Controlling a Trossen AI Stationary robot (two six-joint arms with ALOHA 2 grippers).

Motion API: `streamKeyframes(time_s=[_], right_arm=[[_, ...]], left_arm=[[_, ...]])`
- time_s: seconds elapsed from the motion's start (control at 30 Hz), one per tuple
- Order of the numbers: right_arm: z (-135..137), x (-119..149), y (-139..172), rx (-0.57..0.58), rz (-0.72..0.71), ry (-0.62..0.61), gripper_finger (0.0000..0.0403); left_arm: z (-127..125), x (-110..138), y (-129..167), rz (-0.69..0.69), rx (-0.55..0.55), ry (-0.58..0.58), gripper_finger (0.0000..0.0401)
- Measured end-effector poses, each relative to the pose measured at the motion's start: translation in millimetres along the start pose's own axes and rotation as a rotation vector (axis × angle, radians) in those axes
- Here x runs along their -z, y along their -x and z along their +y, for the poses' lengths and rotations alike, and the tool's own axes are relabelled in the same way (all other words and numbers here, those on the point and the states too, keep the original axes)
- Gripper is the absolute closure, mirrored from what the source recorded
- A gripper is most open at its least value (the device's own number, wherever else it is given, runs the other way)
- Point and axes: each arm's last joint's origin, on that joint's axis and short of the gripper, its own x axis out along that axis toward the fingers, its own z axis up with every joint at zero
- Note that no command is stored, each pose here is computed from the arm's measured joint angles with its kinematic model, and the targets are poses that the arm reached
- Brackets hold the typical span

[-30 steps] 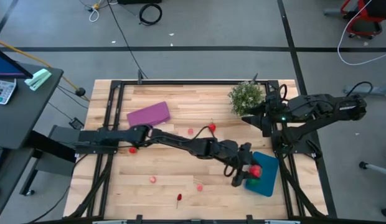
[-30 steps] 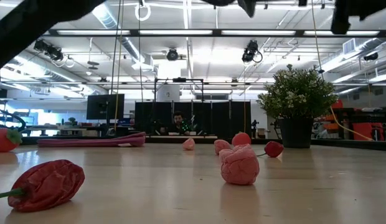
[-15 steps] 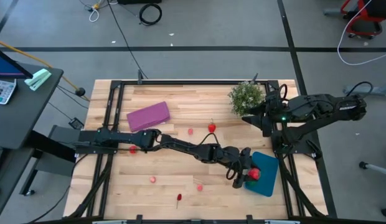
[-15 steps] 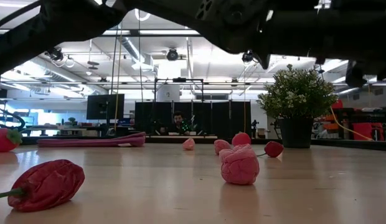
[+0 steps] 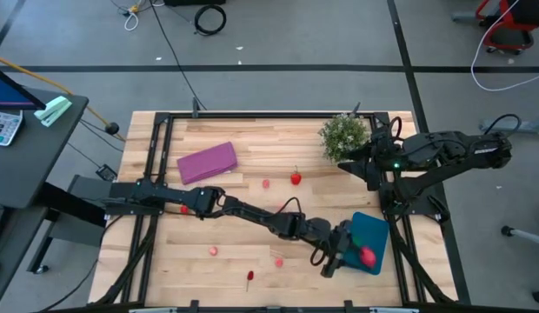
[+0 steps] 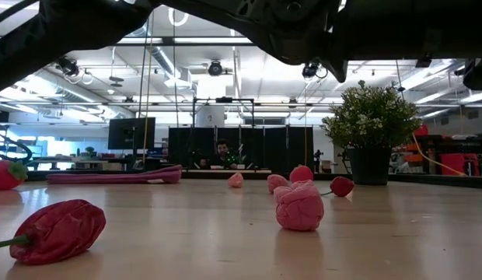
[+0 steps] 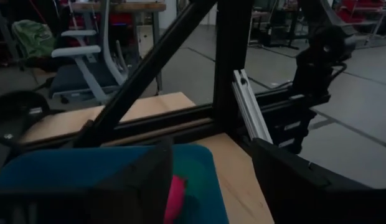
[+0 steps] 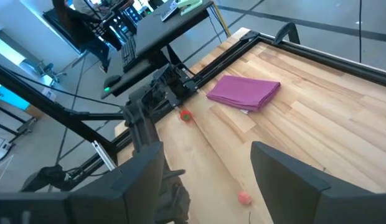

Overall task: Pick and placing Produce into tupperware
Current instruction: Adjust the blue bin

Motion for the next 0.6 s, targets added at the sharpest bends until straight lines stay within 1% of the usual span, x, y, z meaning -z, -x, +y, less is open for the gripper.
streamKeyframes(time_s=[0.27,0.37,0.47,0.6], right_arm=[[0.0,0.0,-0.1,0.001,0.000,0.000,0.0153],[0.0,0.1,-0.1,0.001,0.000,0.001,0.0153],[0.0,0.1,-0.1,0.001,0.001,0.001,0.0153],[0.0,0.1,-0.1,0.001,0.001,0.001,0.0153]], left_arm=[[3.9,6.2,0.9,0.063,-0.008,0.028,0.0205],[4.1,8.9,1.2,0.091,-0.009,0.035,0.0223],[4.3,8.0,1.2,0.084,-0.009,0.034,0.0256],[6.0,7.7,1.6,0.084,-0.012,0.030,0.0319]])
